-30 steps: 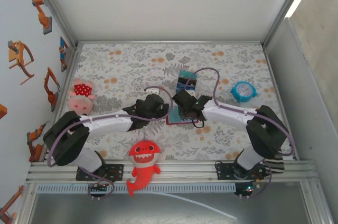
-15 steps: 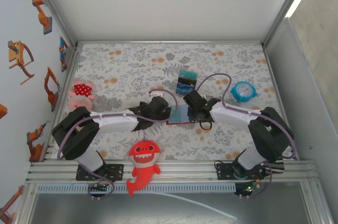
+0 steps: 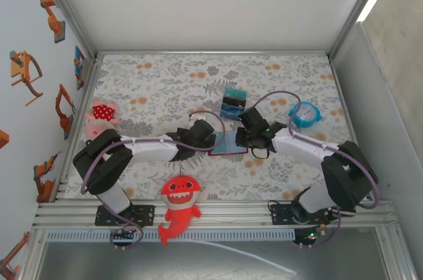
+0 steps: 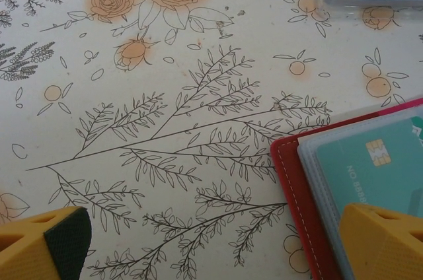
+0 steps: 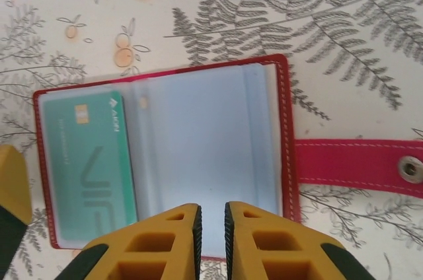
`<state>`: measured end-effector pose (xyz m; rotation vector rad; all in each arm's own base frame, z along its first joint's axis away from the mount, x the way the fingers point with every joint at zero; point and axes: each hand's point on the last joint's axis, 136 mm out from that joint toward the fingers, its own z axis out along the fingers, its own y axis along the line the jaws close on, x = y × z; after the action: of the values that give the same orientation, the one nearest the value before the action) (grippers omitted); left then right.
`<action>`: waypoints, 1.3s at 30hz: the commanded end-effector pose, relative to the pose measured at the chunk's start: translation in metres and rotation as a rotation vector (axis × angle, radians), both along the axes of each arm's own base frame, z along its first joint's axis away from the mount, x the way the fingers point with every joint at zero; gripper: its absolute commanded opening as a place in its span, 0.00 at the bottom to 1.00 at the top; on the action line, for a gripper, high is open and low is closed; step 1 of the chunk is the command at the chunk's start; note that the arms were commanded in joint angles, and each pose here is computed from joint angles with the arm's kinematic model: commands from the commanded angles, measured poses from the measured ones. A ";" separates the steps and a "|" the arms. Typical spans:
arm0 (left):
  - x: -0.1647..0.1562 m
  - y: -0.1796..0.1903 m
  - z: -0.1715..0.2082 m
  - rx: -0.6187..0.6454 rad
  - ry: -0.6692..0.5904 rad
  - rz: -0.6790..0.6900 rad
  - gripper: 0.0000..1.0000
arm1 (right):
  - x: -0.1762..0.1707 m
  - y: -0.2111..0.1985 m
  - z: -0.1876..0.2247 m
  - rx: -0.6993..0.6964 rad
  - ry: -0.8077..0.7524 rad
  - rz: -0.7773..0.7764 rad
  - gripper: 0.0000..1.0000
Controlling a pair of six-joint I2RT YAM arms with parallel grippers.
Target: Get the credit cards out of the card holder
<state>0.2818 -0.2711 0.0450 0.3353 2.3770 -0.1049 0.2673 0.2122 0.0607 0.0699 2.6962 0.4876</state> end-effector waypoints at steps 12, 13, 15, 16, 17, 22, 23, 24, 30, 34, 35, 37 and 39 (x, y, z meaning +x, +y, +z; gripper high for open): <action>-0.002 0.009 -0.015 0.050 0.081 0.032 0.97 | -0.003 0.035 -0.013 0.214 0.064 0.067 0.14; -0.002 0.009 -0.017 0.055 0.087 0.033 0.97 | -0.003 0.036 -0.014 0.222 0.070 0.067 0.15; -0.003 0.010 -0.019 0.064 0.093 0.032 0.97 | -0.004 0.039 -0.017 0.240 0.079 0.071 0.14; -0.003 0.011 -0.020 0.070 0.096 0.031 0.97 | -0.005 0.041 -0.018 0.250 0.084 0.075 0.15; -0.003 0.012 -0.021 0.073 0.099 0.034 0.97 | -0.005 0.043 -0.019 0.260 0.088 0.077 0.15; -0.005 0.015 -0.022 0.090 0.103 0.038 0.97 | -0.007 0.048 -0.025 0.283 0.113 0.088 0.15; -0.005 0.016 -0.022 0.091 0.103 0.040 0.97 | -0.008 0.049 -0.026 0.286 0.117 0.090 0.16; -0.005 0.016 -0.022 0.092 0.103 0.041 0.97 | -0.008 0.049 -0.027 0.286 0.120 0.091 0.16; -0.005 0.018 -0.025 0.102 0.105 0.050 0.97 | -0.010 0.048 -0.030 0.283 0.130 0.089 0.16; -0.004 0.018 -0.026 0.105 0.106 0.054 0.97 | -0.012 0.049 -0.032 0.292 0.136 0.094 0.16; -0.004 0.018 -0.026 0.107 0.106 0.056 0.97 | -0.012 0.049 -0.032 0.293 0.138 0.094 0.16; -0.004 0.018 -0.026 0.109 0.105 0.055 0.97 | -0.013 0.049 -0.034 0.291 0.141 0.092 0.16; -0.003 0.018 -0.026 0.109 0.103 0.060 0.97 | -0.014 0.048 -0.037 0.287 0.147 0.090 0.17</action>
<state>0.2783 -0.2590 0.0239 0.3270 2.4788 -0.0199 0.2571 0.2616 0.0316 0.0421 2.7371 0.9181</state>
